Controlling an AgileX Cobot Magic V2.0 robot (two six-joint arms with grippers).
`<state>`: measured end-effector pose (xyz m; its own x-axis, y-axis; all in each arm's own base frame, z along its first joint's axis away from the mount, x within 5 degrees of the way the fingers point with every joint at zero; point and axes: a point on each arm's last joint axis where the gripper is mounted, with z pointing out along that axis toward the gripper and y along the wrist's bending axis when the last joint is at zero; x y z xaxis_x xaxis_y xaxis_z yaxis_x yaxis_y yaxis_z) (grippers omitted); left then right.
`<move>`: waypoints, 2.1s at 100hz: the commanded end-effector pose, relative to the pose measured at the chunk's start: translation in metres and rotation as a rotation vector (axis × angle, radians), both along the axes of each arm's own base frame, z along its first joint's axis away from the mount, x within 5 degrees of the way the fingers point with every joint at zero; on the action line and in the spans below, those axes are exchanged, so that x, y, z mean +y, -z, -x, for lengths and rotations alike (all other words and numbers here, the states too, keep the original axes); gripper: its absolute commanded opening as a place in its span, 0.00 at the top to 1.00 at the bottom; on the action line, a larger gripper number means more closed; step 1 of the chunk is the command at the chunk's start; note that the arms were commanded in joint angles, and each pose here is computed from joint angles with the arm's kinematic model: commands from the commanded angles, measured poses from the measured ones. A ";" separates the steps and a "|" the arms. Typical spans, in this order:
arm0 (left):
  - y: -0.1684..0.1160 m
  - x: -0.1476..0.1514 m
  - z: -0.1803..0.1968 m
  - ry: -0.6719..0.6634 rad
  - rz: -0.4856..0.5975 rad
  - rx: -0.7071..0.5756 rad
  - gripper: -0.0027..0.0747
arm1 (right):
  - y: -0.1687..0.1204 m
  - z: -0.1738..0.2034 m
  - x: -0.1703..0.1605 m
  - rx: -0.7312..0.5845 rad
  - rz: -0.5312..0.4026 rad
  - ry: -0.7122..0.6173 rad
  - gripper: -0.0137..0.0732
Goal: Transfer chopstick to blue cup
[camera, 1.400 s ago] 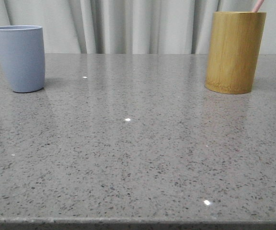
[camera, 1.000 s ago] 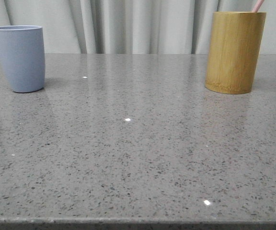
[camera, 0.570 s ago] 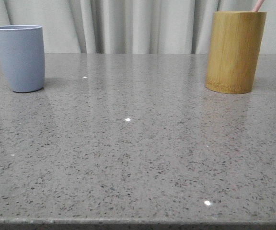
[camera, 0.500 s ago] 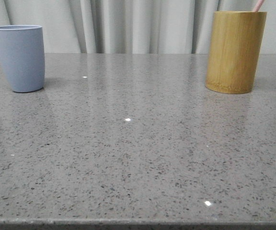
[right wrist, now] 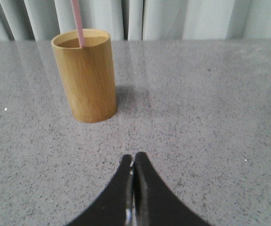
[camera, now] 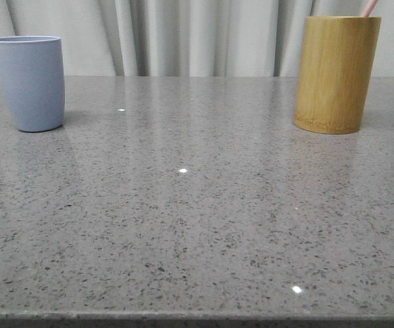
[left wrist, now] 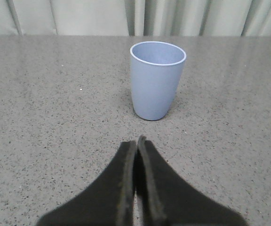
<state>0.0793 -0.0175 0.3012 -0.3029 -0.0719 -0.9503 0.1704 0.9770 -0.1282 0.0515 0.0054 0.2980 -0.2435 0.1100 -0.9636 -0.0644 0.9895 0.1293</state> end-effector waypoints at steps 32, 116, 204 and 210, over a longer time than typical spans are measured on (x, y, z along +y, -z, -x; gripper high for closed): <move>-0.076 -0.006 -0.025 0.028 0.001 0.045 0.99 | -0.077 -0.010 0.001 0.008 0.001 0.002 0.92; -0.074 -0.006 -0.024 0.033 -0.004 0.077 0.28 | -0.079 -0.010 0.001 -0.017 -0.001 0.003 0.36; -0.099 -0.027 -0.166 0.036 0.015 0.247 0.19 | -0.077 -0.010 0.001 0.006 0.001 0.002 0.11; -0.099 -0.029 -0.183 0.036 0.013 0.265 0.19 | -0.077 -0.010 0.001 0.014 0.001 0.002 0.11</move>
<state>0.2403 -0.0444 0.3800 -0.6199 -0.0336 -0.7840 0.1636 0.9716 -0.1710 0.0586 0.0064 0.3606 -0.3243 0.1059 -0.9400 -0.0568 0.9897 0.1311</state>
